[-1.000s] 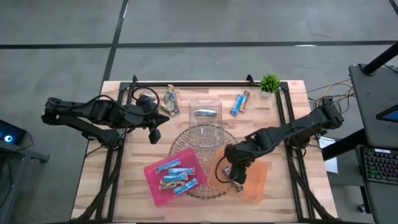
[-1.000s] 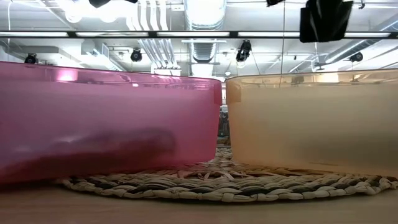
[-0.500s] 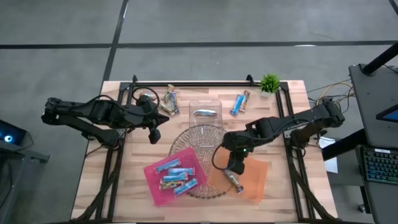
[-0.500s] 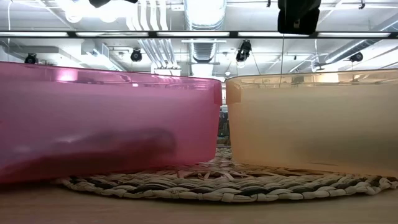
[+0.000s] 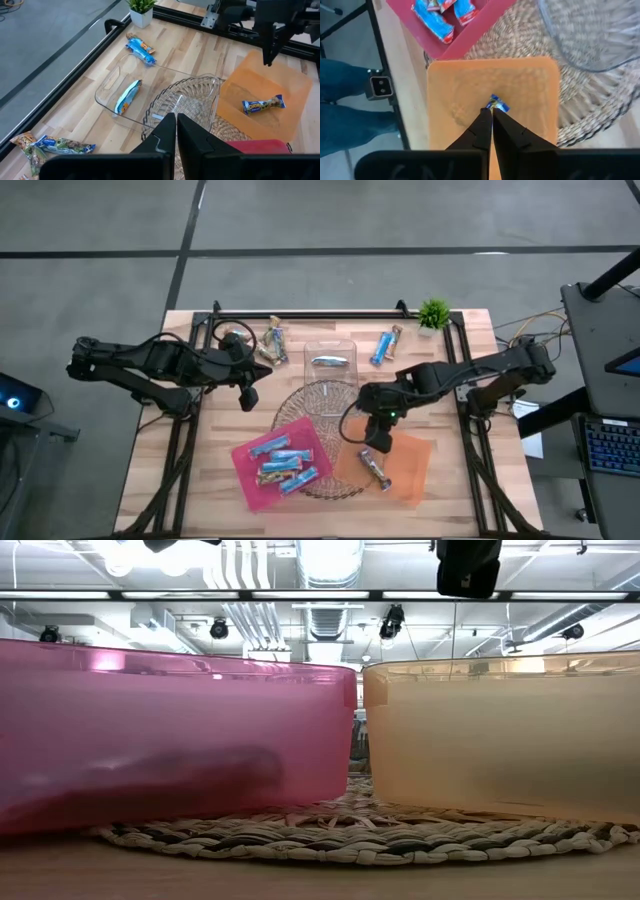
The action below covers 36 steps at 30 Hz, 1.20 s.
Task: Pick and place Granola Bars by type
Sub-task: Put the orange granola bar into the transparent bin
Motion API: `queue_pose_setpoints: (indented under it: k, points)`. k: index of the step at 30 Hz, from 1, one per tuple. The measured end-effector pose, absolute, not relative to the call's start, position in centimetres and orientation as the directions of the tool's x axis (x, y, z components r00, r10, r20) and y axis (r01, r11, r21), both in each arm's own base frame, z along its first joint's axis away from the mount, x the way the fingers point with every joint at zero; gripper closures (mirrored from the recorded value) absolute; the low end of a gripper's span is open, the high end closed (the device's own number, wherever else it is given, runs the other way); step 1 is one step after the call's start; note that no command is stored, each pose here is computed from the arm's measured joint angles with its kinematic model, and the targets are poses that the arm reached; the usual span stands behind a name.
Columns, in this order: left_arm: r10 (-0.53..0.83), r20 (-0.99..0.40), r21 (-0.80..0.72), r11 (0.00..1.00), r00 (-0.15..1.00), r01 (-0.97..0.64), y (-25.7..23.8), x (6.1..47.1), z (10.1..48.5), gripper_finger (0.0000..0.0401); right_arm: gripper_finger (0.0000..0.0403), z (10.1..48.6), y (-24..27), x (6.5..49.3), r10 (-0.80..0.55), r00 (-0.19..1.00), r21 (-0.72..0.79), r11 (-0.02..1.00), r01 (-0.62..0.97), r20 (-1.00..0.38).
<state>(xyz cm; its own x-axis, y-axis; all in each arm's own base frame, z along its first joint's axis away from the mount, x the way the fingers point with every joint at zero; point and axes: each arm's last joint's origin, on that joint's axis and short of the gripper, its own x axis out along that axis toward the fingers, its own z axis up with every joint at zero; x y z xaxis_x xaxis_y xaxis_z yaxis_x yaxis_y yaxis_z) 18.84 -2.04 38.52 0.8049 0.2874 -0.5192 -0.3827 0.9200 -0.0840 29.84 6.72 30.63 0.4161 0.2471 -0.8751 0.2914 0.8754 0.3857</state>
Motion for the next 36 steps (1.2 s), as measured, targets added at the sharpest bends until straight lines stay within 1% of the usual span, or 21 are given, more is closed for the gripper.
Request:
queue_pose_setpoints:
  k: [8, 14, 19, 33, 36]
  points:
    - [0.288, -0.518, -0.068, 0.925, 0.805, -0.375, -2.03, 18.84, 38.52, 0.0401, 0.0394, 30.94, 6.25, 29.72, 0.219, 0.436, 0.334, 0.92, 0.206, -0.873]
    - [0.288, -0.518, -0.064, 0.926, 0.805, -0.372, -2.02, 18.84, 38.54, 0.0401, 0.0394, 30.97, 6.25, 29.71, 0.22, 0.438, 0.336, 0.919, 0.207, -0.872]
    - [0.289, -0.518, -0.023, 0.936, 0.805, -0.35, -2.02, 18.84, 38.54, 0.0401, 0.0394, 30.99, 6.26, 29.74, 0.22, 0.441, 0.337, 0.919, 0.206, -0.87]
    - [0.289, -0.52, -0.02, 0.937, 0.804, -0.349, -2.03, 18.9, 38.5, 0.0401, 0.0394, 31.02, 6.3, 29.8, 0.222, 0.447, 0.342, 0.916, 0.208, -0.866]
    - [0.289, -0.52, -0.024, 0.936, 0.804, -0.352, -2.04, 18.9, 38.5, 0.0401, 0.0394, 31.06, 6.4, 29.81, 0.264, 0.44, 0.386, 0.898, 0.213, -0.858]
